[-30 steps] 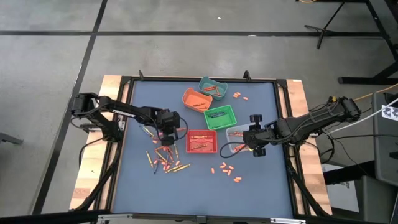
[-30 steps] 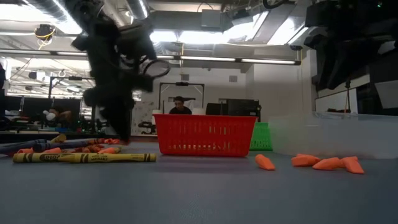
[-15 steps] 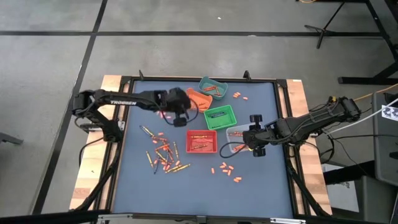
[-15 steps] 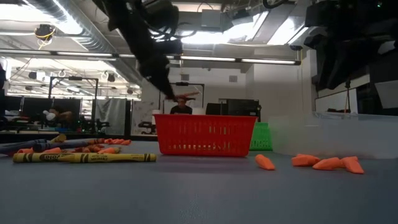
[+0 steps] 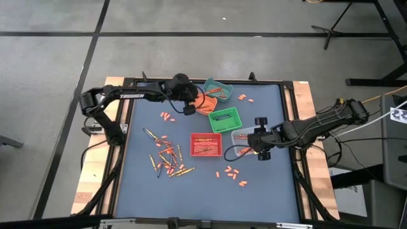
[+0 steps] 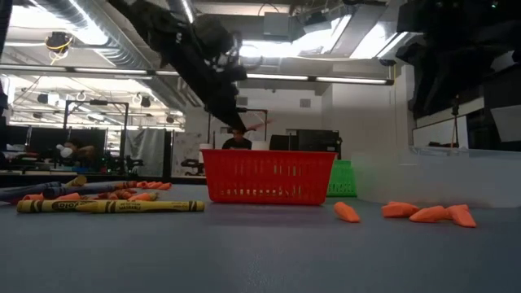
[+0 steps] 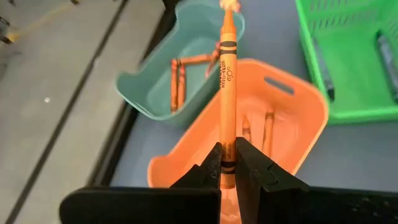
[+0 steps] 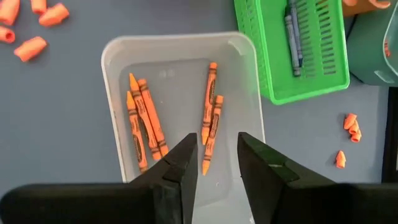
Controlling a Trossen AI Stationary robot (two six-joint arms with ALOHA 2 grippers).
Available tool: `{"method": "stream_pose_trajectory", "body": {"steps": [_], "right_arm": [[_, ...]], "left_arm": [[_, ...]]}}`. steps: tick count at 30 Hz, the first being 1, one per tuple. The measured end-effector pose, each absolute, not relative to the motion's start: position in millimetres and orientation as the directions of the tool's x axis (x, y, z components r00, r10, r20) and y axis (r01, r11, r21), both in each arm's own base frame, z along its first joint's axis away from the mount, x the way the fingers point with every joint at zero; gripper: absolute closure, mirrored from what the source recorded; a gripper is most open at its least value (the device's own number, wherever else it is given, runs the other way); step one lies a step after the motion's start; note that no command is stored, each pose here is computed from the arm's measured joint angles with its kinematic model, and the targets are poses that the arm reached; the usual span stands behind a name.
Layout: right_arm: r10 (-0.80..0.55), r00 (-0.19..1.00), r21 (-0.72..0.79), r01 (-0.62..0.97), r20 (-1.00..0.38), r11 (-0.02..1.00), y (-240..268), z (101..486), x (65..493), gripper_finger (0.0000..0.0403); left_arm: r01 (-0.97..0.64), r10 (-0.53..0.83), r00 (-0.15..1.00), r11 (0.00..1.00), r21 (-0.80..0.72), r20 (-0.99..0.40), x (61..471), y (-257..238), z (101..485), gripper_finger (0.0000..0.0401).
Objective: Sort crayons
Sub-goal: Put the orange crayon into the orange bin
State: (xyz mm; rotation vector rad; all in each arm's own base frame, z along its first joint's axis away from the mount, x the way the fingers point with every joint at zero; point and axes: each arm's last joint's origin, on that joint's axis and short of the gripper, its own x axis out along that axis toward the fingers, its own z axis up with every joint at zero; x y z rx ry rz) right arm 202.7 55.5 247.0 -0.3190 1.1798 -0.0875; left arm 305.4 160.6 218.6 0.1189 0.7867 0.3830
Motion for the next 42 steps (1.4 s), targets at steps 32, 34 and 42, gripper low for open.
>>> {"method": "stream_pose_trajectory", "body": {"steps": [32,34,42], "right_arm": [[-0.221,0.421,-0.281,-0.087,-0.88,0.956,57,248,206,0.029],[-0.221,0.421,-0.281,-0.087,-0.88,0.956,57,248,206,0.029],[-0.221,0.421,-0.281,-0.087,-0.88,0.956,57,248,206,0.029]], "left_arm": [[-0.284,0.354,0.57,0.931,0.227,-0.742,312,169,185,0.038],[-0.289,0.362,0.566,0.929,0.233,-0.741,312,169,185,0.0362],[-0.306,0.374,0.563,0.923,0.234,-0.737,314,164,187,0.0315]]}}
